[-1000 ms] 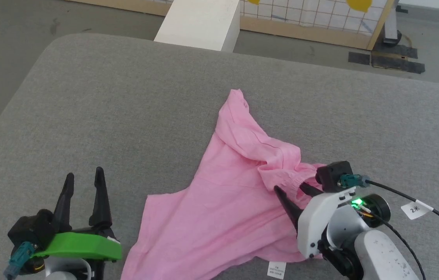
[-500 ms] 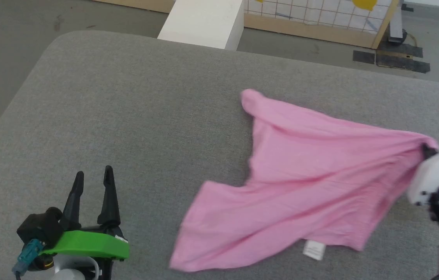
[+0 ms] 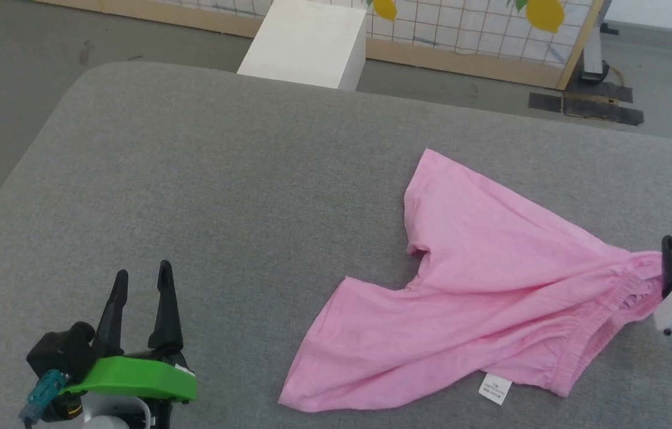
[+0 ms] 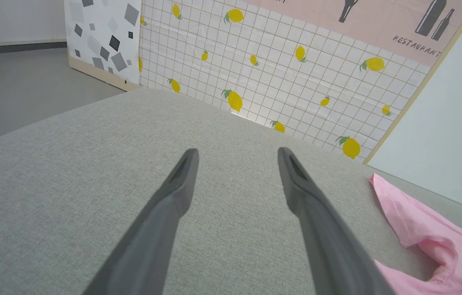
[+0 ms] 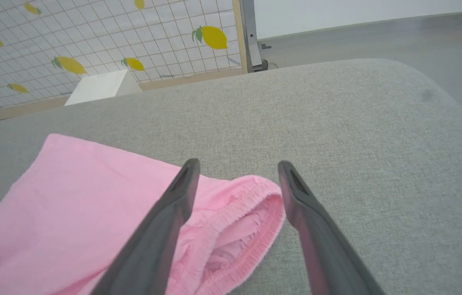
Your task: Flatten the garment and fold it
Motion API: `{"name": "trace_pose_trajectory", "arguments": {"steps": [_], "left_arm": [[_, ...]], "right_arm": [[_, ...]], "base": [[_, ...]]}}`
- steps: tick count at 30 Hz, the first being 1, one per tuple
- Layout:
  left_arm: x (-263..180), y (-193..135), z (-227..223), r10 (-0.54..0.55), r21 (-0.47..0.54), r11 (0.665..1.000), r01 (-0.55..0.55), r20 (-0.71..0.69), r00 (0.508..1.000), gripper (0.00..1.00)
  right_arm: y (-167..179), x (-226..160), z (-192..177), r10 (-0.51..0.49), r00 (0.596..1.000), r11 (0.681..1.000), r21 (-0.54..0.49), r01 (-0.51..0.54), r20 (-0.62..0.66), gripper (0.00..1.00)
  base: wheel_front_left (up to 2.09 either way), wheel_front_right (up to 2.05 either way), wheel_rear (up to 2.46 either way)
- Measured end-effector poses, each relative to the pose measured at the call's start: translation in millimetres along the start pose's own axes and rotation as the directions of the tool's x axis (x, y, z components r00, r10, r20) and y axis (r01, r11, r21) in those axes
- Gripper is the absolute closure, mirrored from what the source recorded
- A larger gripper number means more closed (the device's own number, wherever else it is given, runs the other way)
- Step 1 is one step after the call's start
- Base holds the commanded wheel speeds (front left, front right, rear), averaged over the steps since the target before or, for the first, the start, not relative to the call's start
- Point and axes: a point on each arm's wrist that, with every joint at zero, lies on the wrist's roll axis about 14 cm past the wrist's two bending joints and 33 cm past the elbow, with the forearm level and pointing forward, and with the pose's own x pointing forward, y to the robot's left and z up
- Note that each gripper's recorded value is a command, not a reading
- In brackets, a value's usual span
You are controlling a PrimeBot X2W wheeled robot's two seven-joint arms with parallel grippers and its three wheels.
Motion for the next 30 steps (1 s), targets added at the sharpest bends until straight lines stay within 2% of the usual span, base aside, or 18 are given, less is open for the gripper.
{"name": "trace_pose_trajectory", "arguments": {"steps": [9,12,15,19,23,25,26,30], "left_arm": [[11,-31,-10,-0.086,-0.058,0.995,0.083,-0.047,0.995,0.00],[28,-57,-15,-0.154,-0.090,0.985,0.145,-0.096,0.983,0.00],[58,-99,-16,-0.267,-0.105,0.962,0.253,-0.156,0.951,0.00],[92,-162,-27,-0.405,-0.092,0.913,0.397,-0.308,0.861,0.00],[106,-200,-63,-0.434,-0.066,0.877,0.476,-0.532,0.727,0.00],[108,-209,-84,-0.410,-0.038,0.863,0.503,-0.634,0.655,0.00],[107,-213,-118,-0.347,0.008,0.840,0.543,-0.761,0.548,0.00],[99,-213,-159,-0.268,0.046,0.802,0.595,-0.864,0.427,0.00]], "right_arm": [[1,-48,-46,0.077,0.997,0.996,0.047,-0.076,-0.020,0.00],[-2,-57,-45,0.078,0.997,0.995,0.056,-0.078,-0.002,0.00],[-8,-63,-39,0.064,0.998,0.996,0.054,-0.065,0.022,0.00],[-17,-70,-32,0.042,0.998,0.998,0.054,-0.044,0.043,0.00],[-29,-74,-29,0.006,0.998,0.998,0.060,-0.009,0.055,0.00],[-38,-76,-31,-0.017,0.998,0.997,0.074,0.013,0.053,0.00],[-51,-81,-37,-0.054,0.997,0.994,0.096,0.050,0.046,0.00],[-70,-86,-49,-0.111,0.993,0.988,0.115,0.107,0.029,0.00]], "base": [[0.00,0.00,0.00],[0.00,0.00,0.00],[0.00,0.00,0.00],[0.00,0.00,0.00],[0.00,0.00,0.00],[0.00,0.00,0.00],[0.00,0.00,0.00],[0.00,0.00,0.00]]}}
